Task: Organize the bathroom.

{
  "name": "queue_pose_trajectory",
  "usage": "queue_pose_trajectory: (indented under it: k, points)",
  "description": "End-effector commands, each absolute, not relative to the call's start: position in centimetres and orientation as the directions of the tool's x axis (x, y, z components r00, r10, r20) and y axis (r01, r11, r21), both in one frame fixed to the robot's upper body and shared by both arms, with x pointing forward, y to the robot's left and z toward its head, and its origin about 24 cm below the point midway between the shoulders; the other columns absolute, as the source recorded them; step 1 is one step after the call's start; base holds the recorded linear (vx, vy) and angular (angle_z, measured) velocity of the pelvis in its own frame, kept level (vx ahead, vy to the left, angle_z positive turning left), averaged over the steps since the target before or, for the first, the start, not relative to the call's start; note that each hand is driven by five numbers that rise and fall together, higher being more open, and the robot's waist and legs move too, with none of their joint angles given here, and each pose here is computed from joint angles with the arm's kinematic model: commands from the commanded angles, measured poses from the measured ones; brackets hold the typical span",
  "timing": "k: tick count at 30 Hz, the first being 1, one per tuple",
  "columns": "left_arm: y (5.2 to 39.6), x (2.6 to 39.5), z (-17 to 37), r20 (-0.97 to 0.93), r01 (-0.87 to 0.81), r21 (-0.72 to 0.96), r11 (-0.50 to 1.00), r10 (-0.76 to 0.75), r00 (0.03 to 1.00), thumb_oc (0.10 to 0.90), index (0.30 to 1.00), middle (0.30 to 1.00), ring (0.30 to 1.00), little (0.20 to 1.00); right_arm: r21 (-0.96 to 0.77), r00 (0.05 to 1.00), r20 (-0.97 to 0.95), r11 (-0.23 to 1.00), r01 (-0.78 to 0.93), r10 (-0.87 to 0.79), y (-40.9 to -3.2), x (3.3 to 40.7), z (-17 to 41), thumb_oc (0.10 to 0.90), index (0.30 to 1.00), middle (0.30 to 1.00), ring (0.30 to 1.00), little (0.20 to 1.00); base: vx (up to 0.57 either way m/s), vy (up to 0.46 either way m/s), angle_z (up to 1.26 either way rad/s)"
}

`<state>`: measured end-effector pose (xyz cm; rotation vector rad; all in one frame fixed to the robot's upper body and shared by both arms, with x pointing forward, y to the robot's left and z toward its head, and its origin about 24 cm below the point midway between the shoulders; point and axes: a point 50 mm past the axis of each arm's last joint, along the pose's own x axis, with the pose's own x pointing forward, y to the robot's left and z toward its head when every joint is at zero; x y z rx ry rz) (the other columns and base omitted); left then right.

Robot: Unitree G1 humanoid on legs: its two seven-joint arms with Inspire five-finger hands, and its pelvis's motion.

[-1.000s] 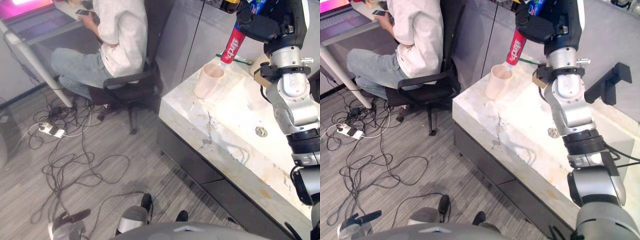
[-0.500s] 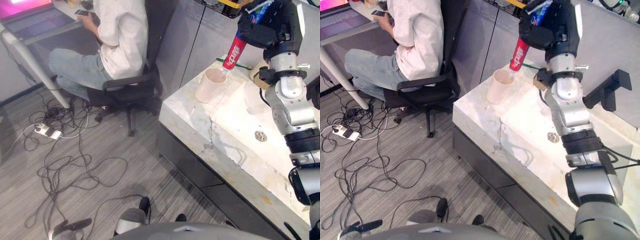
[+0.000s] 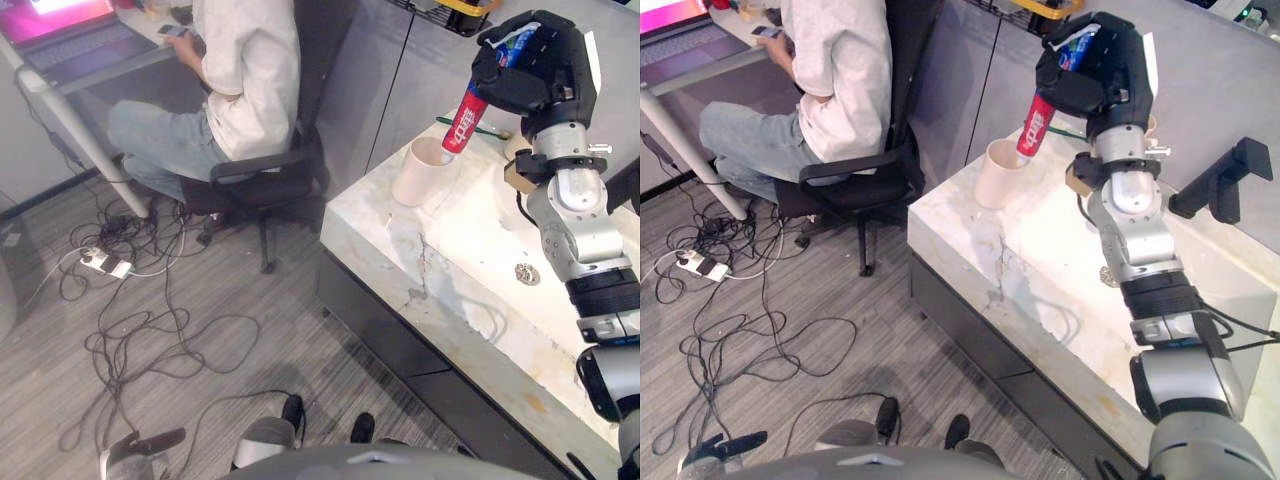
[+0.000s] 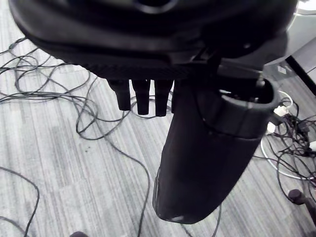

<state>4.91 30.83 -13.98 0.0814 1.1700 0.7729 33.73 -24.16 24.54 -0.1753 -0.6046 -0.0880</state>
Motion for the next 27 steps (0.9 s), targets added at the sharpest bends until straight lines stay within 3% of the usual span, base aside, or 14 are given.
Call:
queue_pose_trajectory:
  k: [1,18,20,21,22,23,25,26,27]
  points:
    - [32.7,3.7,-13.2,-0.743,-0.383,0.556,0.738,0.648,0.168,0.800,0.900,0.900,0.900,0.900,-0.096,0.587,0.810,0.986,0.134,0.000,-23.9,31.8,32.3,0.400,0.300,0.300,0.300,0.300,0.04,0.031,0.01]
    - [32.5,1.9,-13.4,-0.750,-0.377,0.565,0.733,0.648,0.135,0.800,0.900,0.900,0.900,0.900,-0.102,0.628,0.778,0.989,0.112,0.009,-23.4,31.8,30.4,0.400,0.300,0.300,0.300,0.300,0.03,0.007,0.04]
    - [32.5,1.8,-13.5,-0.750,-0.380,0.564,0.733,0.647,0.135,0.800,0.900,0.900,0.900,0.900,-0.102,0.630,0.776,0.990,0.101,0.016,-23.3,31.8,30.2,0.711,0.766,0.766,0.766,0.766,0.00,0.000,0.00]
    - [32.5,1.8,-13.5,-0.751,-0.379,0.563,0.734,0.646,0.136,0.800,0.900,0.900,0.900,0.900,-0.103,0.628,0.778,0.990,0.098,0.019,-23.2,31.7,30.2,0.758,0.836,0.836,0.836,0.836,0.00,0.000,0.00]
    - [32.4,1.9,-13.5,-0.751,-0.378,0.563,0.735,0.646,0.137,0.800,0.900,0.900,0.900,0.900,-0.104,0.627,0.778,0.990,0.098,0.020,-23.2,31.7,30.2,0.758,0.836,0.836,0.836,0.836,0.00,0.000,0.00]
    - [32.4,2.1,-13.5,-0.751,-0.377,0.561,0.737,0.645,0.141,0.800,0.900,0.900,0.900,0.900,-0.105,0.625,0.780,0.990,0.092,0.025,-23.1,31.6,30.2,0.640,0.660,0.660,0.660,0.660,0.00,0.000,0.00]
    - [32.4,2.1,-13.5,-0.751,-0.378,0.562,0.736,0.645,0.142,0.800,0.900,0.900,0.900,0.900,-0.104,0.625,0.781,0.990,0.090,0.025,-23.1,31.5,30.1,0.634,0.651,0.651,0.651,0.651,0.00,0.011,-0.03]
    - [32.3,2.3,-13.5,-0.751,-0.376,0.561,0.737,0.645,0.144,0.800,0.900,0.900,0.900,0.900,-0.098,0.621,0.783,0.992,0.074,0.031,-22.8,31.3,29.9,0.800,0.900,0.900,0.900,0.900,0.00,0.013,-0.04]
    - [32.3,2.4,-13.5,-0.751,-0.372,0.562,0.739,0.644,0.144,0.800,0.900,0.900,0.900,0.900,-0.095,0.620,0.784,0.993,0.068,0.033,-22.7,31.3,29.8,0.800,0.900,0.900,0.900,0.900,0.00,0.011,-0.05]
